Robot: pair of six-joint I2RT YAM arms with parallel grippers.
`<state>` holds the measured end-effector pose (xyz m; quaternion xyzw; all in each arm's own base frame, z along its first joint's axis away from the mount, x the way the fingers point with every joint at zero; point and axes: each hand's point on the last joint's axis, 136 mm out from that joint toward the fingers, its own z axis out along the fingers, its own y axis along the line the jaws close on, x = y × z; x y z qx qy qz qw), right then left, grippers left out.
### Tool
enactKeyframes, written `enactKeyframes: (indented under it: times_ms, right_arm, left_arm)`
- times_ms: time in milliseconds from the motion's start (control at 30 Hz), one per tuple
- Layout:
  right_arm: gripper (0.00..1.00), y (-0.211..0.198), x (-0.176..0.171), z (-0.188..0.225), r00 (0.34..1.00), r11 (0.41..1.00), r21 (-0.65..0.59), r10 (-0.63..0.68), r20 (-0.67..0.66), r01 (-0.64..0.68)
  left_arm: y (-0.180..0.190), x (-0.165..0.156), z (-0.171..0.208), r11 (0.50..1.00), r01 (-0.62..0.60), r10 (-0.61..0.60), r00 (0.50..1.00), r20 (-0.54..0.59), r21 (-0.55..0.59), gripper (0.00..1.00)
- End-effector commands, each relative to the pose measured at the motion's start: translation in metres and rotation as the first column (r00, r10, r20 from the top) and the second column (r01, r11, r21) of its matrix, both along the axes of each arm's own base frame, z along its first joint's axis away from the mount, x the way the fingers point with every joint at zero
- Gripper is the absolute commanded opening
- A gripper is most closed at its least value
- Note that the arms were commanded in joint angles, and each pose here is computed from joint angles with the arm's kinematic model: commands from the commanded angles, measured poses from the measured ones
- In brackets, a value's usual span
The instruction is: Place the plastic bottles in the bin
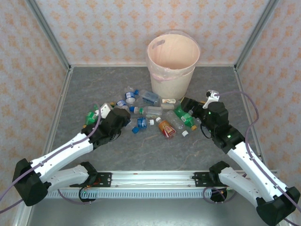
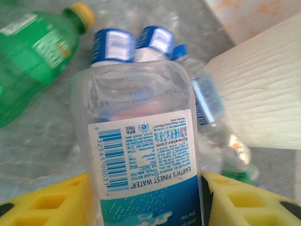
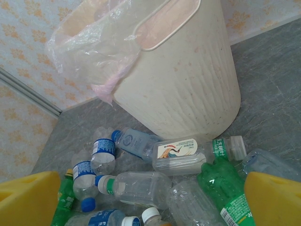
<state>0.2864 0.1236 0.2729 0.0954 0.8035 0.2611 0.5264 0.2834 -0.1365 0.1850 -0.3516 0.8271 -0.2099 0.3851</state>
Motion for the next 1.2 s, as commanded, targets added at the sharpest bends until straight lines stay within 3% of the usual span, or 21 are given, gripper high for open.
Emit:
enactKeyframes:
  times_ms: [0, 367, 600, 767, 900, 1167]
  right_arm:
    - [1.00, -0.004, -0.003, 0.013, 1.000, 0.999, 0.028, -0.018, 0.025, 0.017]
    - [1.00, -0.010, -0.009, 0.027, 0.999, 0.999, 0.026, -0.032, 0.042, 0.031]
    - [1.00, -0.013, -0.014, 0.031, 0.998, 0.999, 0.026, -0.039, 0.041, 0.038]
    - [1.00, -0.016, -0.018, 0.039, 0.998, 0.999, 0.024, -0.037, 0.056, 0.036]
    - [1.00, -0.016, -0.022, 0.048, 0.997, 1.000, 0.024, -0.021, 0.077, 0.020]
    - [1.00, -0.010, -0.028, 0.057, 0.994, 0.999, 0.031, 0.023, 0.102, -0.026]
  left_arm:
    - [-0.003, 0.021, 0.042, 0.997, 0.009, -0.016, 0.996, 0.086, 0.083, 0.55]
    - [-0.062, 0.101, 0.189, 0.982, 0.079, -0.134, 0.934, 0.331, 0.174, 0.55]
    - [-0.107, 0.151, 0.258, 0.971, 0.115, -0.198, 0.876, 0.440, 0.209, 0.55]
    - [-0.130, 0.187, 0.278, 0.964, 0.110, -0.217, 0.850, 0.480, 0.241, 0.55]
    - [-0.146, 0.214, 0.268, 0.965, 0.120, -0.223, 0.841, 0.493, 0.233, 0.55]
    - [-0.151, 0.236, 0.262, 0.968, 0.083, -0.201, 0.820, 0.536, 0.236, 0.55]
